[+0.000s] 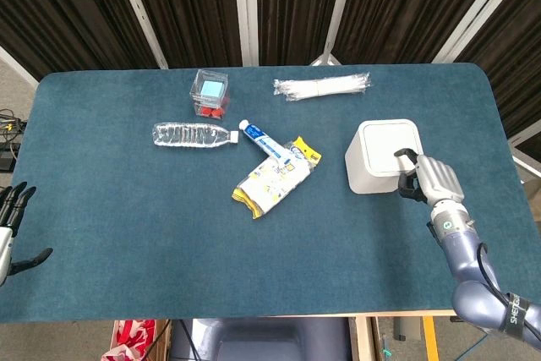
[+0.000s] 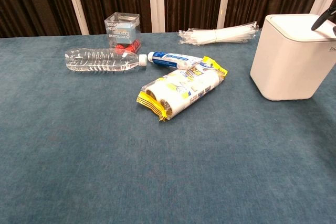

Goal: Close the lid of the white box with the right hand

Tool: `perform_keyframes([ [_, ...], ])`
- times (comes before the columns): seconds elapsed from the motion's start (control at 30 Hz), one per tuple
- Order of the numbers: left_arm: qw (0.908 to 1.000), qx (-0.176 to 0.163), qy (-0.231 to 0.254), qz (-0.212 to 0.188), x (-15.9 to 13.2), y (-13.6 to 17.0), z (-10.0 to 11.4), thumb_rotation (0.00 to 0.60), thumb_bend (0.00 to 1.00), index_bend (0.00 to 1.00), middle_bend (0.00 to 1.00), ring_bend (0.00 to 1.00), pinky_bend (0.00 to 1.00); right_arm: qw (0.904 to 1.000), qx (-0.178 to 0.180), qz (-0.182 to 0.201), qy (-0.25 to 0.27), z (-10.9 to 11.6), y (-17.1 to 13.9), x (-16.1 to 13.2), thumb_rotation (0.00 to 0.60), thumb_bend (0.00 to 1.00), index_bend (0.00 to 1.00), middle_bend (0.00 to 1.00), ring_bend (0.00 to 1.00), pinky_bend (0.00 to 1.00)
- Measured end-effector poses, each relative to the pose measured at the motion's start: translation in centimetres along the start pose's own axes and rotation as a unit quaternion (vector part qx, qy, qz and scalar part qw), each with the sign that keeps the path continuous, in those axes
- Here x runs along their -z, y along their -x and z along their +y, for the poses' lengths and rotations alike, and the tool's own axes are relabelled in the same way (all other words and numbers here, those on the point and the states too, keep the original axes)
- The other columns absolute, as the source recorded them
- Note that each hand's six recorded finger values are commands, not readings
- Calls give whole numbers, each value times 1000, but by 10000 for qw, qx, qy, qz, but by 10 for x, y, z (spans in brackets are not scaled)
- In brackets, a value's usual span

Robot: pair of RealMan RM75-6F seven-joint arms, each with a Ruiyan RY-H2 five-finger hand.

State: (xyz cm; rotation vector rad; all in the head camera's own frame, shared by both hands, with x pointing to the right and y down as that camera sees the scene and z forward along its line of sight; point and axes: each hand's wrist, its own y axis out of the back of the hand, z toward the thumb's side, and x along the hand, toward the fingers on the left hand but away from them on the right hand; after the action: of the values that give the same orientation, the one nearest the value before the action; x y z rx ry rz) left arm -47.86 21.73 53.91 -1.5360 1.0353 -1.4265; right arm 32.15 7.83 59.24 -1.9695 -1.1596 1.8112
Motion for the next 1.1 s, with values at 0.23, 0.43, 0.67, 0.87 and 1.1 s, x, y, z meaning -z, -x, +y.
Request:
perform_keyframes([
  [0.23,10000,-9,-3,9,1,-1,0,600,0,0,0,0,0,10000,-59,-41,-56,-1,-1,1,600,698,309,844,964,846],
  [0.43,10000,-17,1,2,0,0,1,600,0,0,0,0,0,9998,-152,-108,-25,-4,-1,2,600,699,312,844,964,846],
  [0.67,10000,-22,2,-1,0,0,1,600,0,0,0,0,0,9997,-212,-125,-26,-5,-2,2,600,698,311,844,964,846],
  [0.87,10000,-32,-2,7,1,0,1,600,0,0,0,0,0,9998,125,52,140,12,-1,-9,600,699,286,844,964,846],
  [1.1,10000,-31,-9,15,1,0,1,600,0,0,0,0,0,9956,819,415,168,46,-10,-21,600,649,73,619,686,631],
])
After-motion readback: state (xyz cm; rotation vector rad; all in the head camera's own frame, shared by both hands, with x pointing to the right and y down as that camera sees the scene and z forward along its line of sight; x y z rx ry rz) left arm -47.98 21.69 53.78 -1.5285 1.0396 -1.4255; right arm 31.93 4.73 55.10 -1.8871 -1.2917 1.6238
